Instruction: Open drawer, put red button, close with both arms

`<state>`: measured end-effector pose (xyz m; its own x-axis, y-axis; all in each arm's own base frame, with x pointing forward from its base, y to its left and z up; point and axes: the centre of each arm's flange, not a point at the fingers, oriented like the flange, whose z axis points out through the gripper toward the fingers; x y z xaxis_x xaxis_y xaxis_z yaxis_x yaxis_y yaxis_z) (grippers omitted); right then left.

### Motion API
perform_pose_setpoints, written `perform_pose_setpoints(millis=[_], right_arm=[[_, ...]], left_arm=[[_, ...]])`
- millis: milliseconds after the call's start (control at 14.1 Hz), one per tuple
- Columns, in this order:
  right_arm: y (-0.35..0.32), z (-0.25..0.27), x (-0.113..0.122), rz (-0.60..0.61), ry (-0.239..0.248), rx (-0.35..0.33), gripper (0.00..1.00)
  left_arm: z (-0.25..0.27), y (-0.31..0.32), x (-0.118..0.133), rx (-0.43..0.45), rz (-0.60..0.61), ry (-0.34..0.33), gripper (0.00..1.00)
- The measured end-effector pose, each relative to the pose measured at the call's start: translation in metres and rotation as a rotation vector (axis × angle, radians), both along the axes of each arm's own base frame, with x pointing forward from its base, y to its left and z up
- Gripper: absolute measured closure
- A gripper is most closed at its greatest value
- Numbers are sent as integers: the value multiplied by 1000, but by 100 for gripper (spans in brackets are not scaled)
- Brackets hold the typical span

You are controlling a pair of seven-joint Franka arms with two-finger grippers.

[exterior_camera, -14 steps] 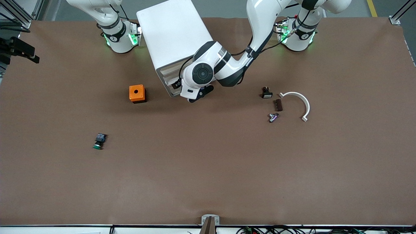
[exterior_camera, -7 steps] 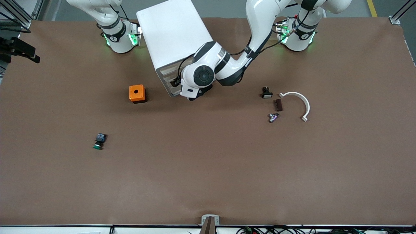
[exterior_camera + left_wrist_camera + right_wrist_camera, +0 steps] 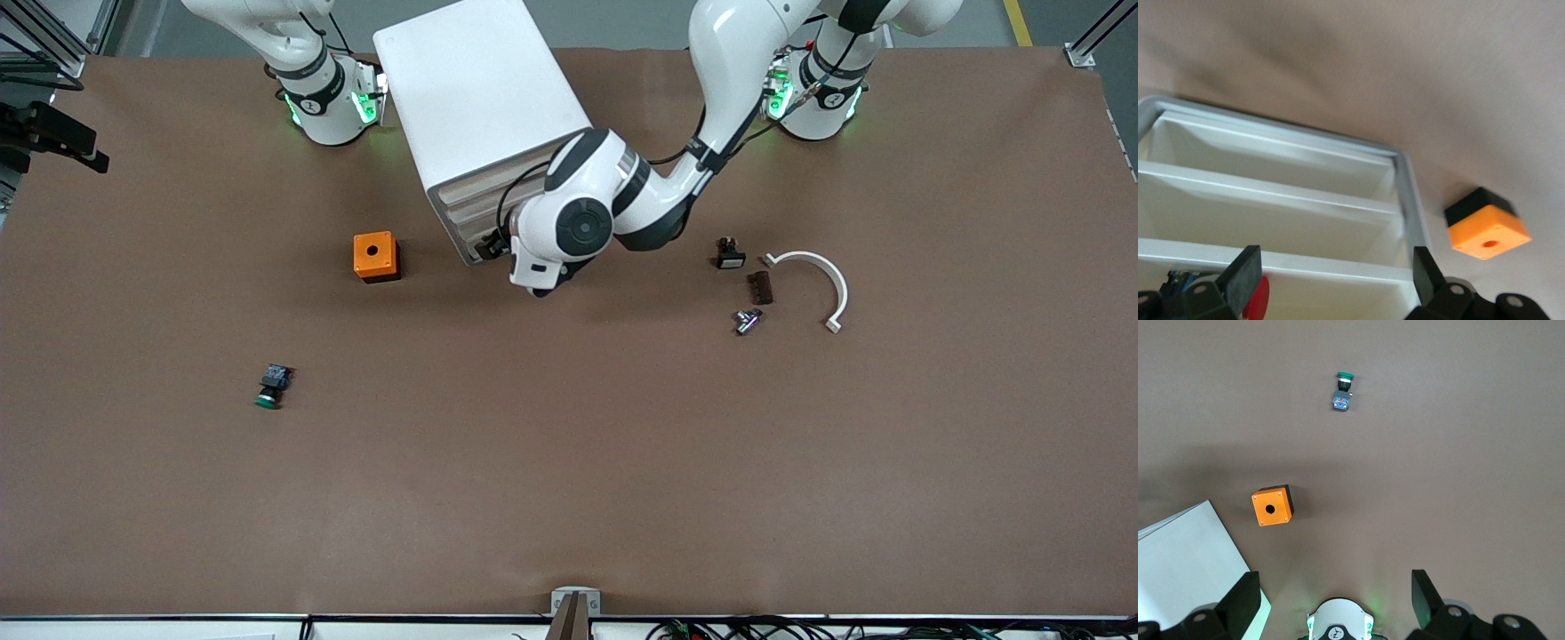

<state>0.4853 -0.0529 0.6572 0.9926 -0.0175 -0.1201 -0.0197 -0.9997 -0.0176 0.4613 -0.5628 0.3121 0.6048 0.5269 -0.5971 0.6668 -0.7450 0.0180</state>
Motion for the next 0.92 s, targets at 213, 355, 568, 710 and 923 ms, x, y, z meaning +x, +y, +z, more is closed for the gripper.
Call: perform_pose_setpoints(millis=[213,355,568,710,923], right_arm=[[1,0,0,1,0,0,0],[1,0,0,1,-1,0,0],[0,0,0,0,-1,0,0],[0,0,0,1,-1,0,0],[1,0,0,3,-1,0,0]], left_arm=[[30,38,44,-1,51,-68,0],[65,79,75,58,41,-149,0],[134,159,110,141,-1,-262,0],[176,222,130,140,-27,-319,0],[212,321,148,111,-136,-347,0]])
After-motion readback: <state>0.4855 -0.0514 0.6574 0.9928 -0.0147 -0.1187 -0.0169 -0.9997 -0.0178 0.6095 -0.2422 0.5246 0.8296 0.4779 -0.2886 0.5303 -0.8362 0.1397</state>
